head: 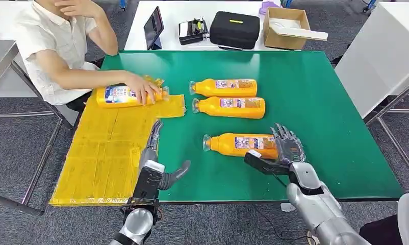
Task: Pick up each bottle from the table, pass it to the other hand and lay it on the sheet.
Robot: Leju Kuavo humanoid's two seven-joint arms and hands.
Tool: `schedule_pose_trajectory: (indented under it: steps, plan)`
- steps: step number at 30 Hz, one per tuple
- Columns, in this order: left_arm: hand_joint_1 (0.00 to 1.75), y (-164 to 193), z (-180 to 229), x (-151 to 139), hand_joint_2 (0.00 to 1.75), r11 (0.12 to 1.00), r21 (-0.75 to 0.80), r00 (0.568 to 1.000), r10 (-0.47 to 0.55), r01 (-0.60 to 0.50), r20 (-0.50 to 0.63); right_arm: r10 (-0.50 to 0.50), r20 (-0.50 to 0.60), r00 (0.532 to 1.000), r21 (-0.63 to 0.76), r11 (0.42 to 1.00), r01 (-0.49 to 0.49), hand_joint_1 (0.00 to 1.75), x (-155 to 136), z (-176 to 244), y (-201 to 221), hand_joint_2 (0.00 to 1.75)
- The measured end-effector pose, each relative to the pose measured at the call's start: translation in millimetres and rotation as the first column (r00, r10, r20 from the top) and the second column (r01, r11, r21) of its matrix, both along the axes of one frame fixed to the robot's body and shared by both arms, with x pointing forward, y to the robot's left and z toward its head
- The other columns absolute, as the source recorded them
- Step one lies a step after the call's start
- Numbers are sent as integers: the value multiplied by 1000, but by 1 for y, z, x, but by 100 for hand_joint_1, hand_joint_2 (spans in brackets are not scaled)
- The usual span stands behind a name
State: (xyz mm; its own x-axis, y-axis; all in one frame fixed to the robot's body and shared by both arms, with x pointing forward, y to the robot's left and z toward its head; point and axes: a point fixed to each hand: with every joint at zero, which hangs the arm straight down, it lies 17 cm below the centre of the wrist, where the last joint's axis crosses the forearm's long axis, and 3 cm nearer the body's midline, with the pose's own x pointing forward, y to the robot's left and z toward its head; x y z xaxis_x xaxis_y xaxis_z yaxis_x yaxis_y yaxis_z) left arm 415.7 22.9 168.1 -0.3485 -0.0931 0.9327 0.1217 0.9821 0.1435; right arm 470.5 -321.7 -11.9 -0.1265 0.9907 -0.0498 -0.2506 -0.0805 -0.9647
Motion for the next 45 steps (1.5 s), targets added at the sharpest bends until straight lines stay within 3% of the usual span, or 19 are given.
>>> schedule_pose_trajectory:
  steps: [9, 24, 25, 26, 28, 29, 45]
  plan:
    - [0, -1, 0, -1, 175, 1000, 1, 1000, -5, 5, 1, 4, -12, 1000, 10, 1000, -4, 0, 2, 1, 2, 175]
    - [0, -13, 6, -4, 175, 999, -7, 999, -43, 43, 26, 47, -77, 996, 143, 989, -36, 0, 14, -17, 26, 175]
    - [0, -13, 6, -4, 175, 999, -6, 999, -44, 44, 28, 49, -72, 996, 145, 989, -38, 30, 14, -17, 28, 175]
    - [0, -14, 7, -5, 175, 999, -6, 998, -46, 47, 30, 54, -66, 996, 149, 988, -44, 77, 14, -17, 31, 175]
    - [0, -16, 8, -6, 175, 999, -2, 998, -52, 52, 34, 60, -66, 996, 162, 986, -49, 77, 12, -18, 36, 175]
    - [0, -16, 8, -6, 175, 999, -2, 998, -52, 52, 34, 62, -69, 996, 169, 984, -50, 169, 12, -19, 38, 175]
    - [0, -21, 9, -7, 175, 998, 1, 997, -68, 68, 38, 52, -122, 991, 190, 981, -28, 175, 15, -22, 37, 175]
